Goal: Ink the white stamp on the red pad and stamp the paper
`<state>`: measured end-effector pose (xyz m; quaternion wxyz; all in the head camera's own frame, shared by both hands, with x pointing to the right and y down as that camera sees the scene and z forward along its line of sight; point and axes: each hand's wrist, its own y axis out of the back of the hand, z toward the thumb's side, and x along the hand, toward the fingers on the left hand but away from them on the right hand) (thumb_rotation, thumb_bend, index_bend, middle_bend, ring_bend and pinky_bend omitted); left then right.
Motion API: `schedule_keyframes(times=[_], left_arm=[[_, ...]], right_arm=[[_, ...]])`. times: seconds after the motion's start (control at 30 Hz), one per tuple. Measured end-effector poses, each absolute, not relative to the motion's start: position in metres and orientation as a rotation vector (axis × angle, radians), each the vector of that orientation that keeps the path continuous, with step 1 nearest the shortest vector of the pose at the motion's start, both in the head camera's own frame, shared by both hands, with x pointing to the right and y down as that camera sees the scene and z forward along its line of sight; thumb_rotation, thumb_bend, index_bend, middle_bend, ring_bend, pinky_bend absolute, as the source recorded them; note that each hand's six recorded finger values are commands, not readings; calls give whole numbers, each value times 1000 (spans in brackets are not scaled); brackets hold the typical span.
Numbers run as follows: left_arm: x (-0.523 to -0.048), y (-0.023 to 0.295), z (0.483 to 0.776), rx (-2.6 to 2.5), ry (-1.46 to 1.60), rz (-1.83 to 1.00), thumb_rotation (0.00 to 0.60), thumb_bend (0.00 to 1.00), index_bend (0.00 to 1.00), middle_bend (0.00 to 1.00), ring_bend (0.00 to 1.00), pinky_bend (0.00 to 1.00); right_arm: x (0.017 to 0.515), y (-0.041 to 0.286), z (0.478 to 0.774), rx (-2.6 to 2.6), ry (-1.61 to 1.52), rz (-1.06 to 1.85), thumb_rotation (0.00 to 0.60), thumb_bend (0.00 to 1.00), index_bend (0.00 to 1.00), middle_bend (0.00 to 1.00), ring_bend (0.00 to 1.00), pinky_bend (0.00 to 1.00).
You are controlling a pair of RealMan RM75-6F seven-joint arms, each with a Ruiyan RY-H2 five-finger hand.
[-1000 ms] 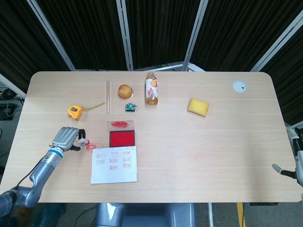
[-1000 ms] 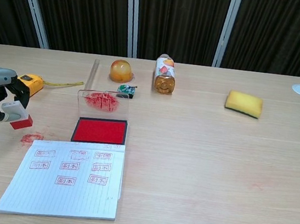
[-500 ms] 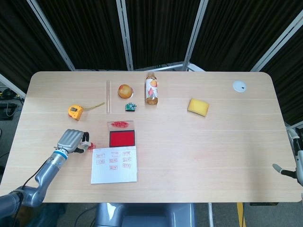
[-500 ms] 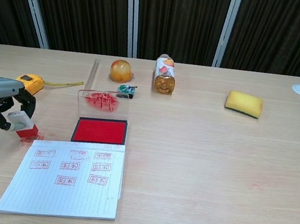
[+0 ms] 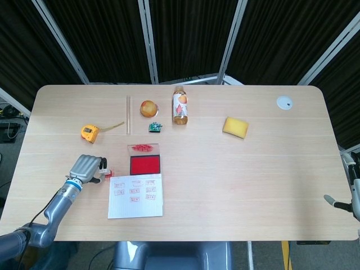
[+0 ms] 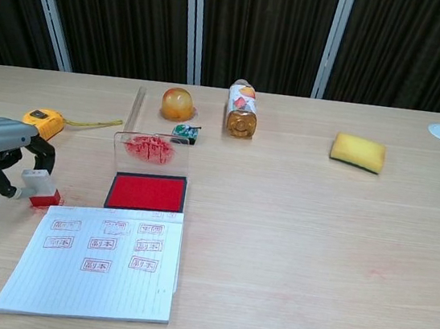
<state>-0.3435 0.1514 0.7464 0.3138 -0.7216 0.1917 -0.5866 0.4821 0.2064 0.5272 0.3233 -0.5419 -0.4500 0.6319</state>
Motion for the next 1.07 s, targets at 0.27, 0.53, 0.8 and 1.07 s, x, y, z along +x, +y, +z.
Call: schedule_keyframes(times=[0.27,0.53,0.8,1.07], left_arm=[[-343,152,744,-1897,502,-1548,600,180,372,358,793,913],[-342,149,732,-1892,532,-1513,600,3,143,207,757,885],[-344,143,680,-1859,662,-1383,600,0,112,102,549,683],[-371,155,601,-1729,849,-1291,600,0,0,0,1,0]], right_arm=[[482,206,528,-1426,-1180,1661,600,0,0,0,0,0],[480,207,528,-1432,-1178,1657,600,0,0,0,0,0],[473,209,521,-1455,-1181,1616,600,0,0,0,0,0],[460,212,510,-1501,-1183,1543,600,0,0,0,0,0]])
